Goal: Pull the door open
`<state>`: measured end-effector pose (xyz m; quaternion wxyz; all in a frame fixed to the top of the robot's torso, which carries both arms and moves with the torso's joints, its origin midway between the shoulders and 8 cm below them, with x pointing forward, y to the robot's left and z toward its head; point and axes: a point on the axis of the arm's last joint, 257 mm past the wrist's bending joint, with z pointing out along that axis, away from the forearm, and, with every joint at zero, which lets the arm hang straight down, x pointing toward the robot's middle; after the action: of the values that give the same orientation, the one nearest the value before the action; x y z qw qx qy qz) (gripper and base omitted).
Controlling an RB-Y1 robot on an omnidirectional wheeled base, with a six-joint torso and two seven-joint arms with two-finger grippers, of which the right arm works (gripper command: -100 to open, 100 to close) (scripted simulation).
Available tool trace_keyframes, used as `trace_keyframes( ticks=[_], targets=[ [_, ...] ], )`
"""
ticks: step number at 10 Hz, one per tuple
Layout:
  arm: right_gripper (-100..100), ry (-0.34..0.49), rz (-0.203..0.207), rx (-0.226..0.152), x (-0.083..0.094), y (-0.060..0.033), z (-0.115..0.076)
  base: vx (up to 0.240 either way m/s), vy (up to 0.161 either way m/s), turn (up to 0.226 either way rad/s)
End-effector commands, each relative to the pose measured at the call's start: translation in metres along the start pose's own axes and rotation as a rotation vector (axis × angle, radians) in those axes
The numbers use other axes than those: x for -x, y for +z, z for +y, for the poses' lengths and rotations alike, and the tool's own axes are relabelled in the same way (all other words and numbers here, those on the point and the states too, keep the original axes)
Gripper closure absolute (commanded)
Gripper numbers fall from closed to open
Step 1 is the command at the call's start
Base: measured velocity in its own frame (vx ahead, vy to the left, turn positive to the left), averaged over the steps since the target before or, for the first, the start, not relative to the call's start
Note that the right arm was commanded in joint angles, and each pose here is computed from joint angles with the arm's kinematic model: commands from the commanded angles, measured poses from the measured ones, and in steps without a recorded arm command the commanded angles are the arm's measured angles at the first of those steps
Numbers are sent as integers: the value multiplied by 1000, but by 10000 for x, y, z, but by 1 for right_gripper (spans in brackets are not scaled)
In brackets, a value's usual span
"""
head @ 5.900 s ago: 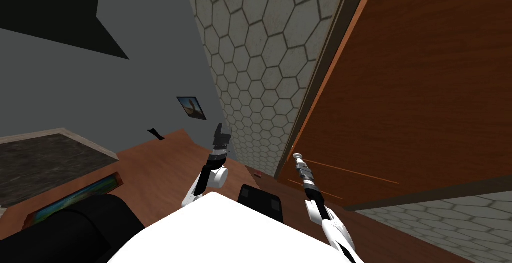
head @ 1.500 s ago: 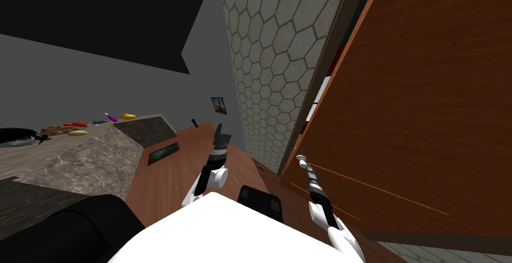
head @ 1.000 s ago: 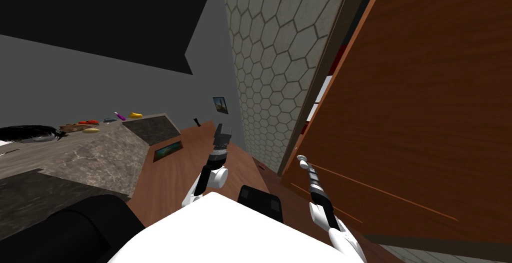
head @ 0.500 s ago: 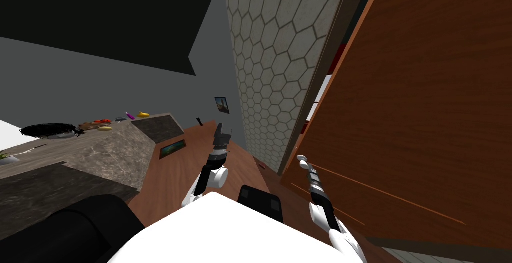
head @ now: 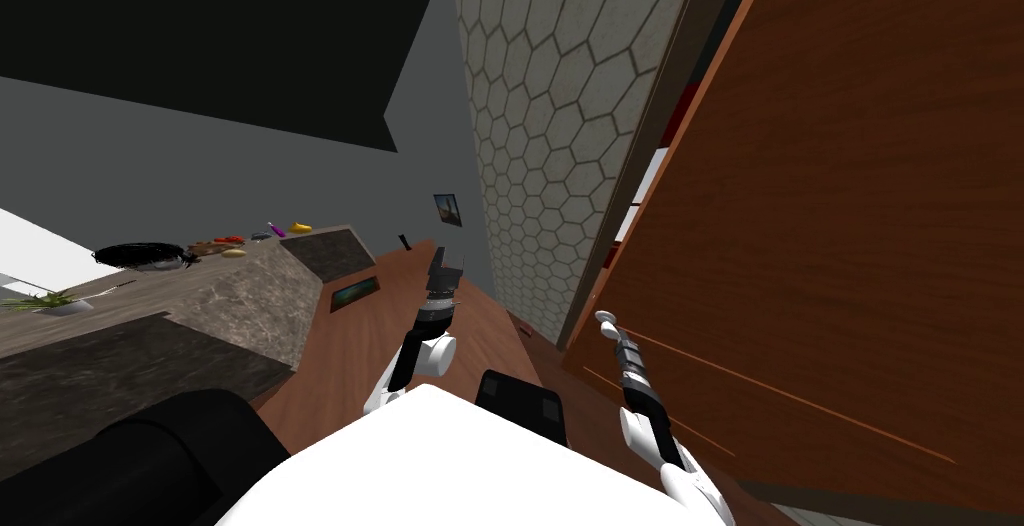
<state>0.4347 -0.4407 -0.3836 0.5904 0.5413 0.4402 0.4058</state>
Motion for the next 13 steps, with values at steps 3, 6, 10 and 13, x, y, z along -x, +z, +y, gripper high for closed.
trace_keyframes(
  ticks=[3, 6, 10, 13],
  targets=[
    [100, 127, 4, 3, -95, 13, 4, -34, -16, 61],
    [100, 181, -1, 3, -78, 9, 3, -28, -14, 40],
    [100, 181, -1, 3, -78, 9, 3, -3, 1, -7],
    [100, 276, -12, 4, -45, 0, 0, -29, -20, 70]
  ],
)
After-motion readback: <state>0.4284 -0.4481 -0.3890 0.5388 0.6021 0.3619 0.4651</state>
